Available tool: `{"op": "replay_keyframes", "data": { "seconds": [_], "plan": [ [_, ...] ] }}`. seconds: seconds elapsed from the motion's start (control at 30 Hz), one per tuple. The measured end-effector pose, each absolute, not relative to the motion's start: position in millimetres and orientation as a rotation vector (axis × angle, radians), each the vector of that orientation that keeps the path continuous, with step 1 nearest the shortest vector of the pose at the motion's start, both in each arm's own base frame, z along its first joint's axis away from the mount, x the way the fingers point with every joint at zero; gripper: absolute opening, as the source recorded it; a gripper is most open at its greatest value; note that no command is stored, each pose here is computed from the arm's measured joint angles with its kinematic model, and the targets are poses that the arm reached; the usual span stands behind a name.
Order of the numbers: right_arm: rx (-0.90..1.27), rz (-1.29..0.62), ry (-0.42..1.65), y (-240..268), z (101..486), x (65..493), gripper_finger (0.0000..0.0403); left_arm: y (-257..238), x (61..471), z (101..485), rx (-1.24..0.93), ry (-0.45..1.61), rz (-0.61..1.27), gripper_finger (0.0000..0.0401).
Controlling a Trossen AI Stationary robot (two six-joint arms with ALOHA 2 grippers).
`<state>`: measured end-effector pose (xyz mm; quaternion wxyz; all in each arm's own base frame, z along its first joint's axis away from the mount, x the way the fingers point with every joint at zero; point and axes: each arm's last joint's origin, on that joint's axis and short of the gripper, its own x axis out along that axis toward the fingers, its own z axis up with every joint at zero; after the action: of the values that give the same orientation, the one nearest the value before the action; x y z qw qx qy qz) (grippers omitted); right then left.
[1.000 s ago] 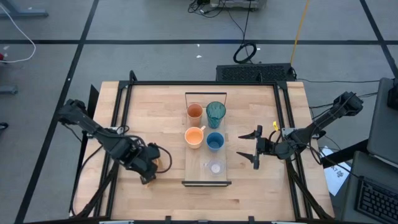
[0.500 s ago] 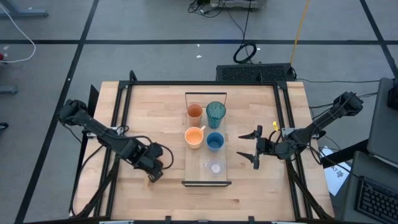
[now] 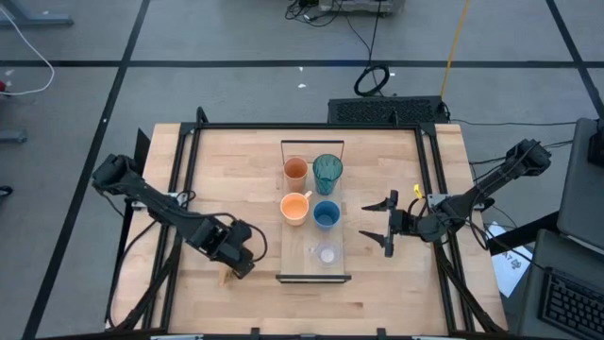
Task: Stack small to large cups/mugs on shelf
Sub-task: Put the brown mug on the shelf
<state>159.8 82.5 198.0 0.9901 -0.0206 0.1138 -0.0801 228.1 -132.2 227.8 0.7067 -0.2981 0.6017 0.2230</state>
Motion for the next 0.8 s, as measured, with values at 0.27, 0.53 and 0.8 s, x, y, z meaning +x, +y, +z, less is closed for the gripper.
{"op": "replay_keyframes", "data": {
  "seconds": [0.27, 0.53, 0.8],
  "plan": [
    [-0.043, -0.16, 0.231, 82.5, 197.8, 159.7, 0.0311, -136.3, 228.8, 219.8, -0.65, 1.386, 0.512, 0.0088],
    [-0.043, -0.16, 0.23, 82.5, 197.8, 159.7, 0.0311, -136.8, 225.8, 214.1, -0.656, 1.387, 0.523, 0.0088],
    [-0.042, -0.16, 0.23, 82.6, 197.8, 159.7, 0.0311, -136.8, 223.1, 187.6, -0.711, 1.389, 0.459, 0.0088]
  ]
}}
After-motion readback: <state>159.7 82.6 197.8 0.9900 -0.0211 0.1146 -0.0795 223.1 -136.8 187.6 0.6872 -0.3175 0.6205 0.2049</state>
